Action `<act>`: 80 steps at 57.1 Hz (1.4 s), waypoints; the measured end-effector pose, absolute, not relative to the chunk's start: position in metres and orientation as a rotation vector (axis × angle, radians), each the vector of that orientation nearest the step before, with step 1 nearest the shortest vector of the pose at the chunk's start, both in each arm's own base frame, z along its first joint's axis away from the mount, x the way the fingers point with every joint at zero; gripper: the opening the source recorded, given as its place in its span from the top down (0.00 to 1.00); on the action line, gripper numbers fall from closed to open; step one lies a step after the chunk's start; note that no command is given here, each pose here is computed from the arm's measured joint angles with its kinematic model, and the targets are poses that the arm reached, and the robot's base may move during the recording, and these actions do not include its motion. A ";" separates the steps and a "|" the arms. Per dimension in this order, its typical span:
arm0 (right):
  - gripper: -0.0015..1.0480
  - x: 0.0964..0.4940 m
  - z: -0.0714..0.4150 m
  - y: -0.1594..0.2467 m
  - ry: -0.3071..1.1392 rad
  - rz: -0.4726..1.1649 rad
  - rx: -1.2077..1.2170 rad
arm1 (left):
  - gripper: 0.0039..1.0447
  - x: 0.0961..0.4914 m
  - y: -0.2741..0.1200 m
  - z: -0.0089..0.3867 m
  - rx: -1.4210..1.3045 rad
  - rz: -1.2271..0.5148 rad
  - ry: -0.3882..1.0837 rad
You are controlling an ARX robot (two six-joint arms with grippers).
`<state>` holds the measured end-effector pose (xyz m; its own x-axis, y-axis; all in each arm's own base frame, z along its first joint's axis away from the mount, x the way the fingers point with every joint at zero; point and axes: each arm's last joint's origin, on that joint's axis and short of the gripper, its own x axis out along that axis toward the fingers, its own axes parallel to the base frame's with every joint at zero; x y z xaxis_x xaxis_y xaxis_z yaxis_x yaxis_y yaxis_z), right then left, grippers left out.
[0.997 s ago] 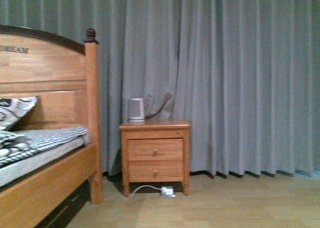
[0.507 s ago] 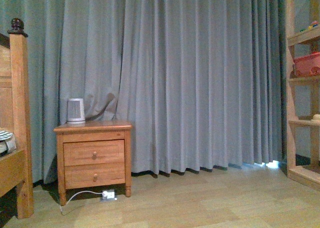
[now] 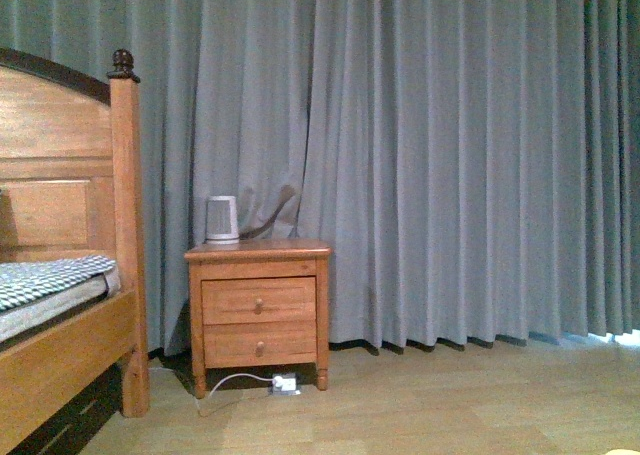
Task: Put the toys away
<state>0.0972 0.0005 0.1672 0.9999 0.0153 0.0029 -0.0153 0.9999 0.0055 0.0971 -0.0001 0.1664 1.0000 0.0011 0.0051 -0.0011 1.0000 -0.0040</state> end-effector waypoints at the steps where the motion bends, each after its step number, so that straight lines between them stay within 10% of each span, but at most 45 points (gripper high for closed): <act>1: 0.91 0.097 0.167 0.000 -0.003 0.014 0.006 | 0.06 0.097 0.000 0.166 -0.004 0.001 -0.005; 80: 0.91 0.097 0.167 0.000 -0.003 0.001 0.005 | 0.06 0.097 0.000 0.166 -0.004 -0.002 -0.005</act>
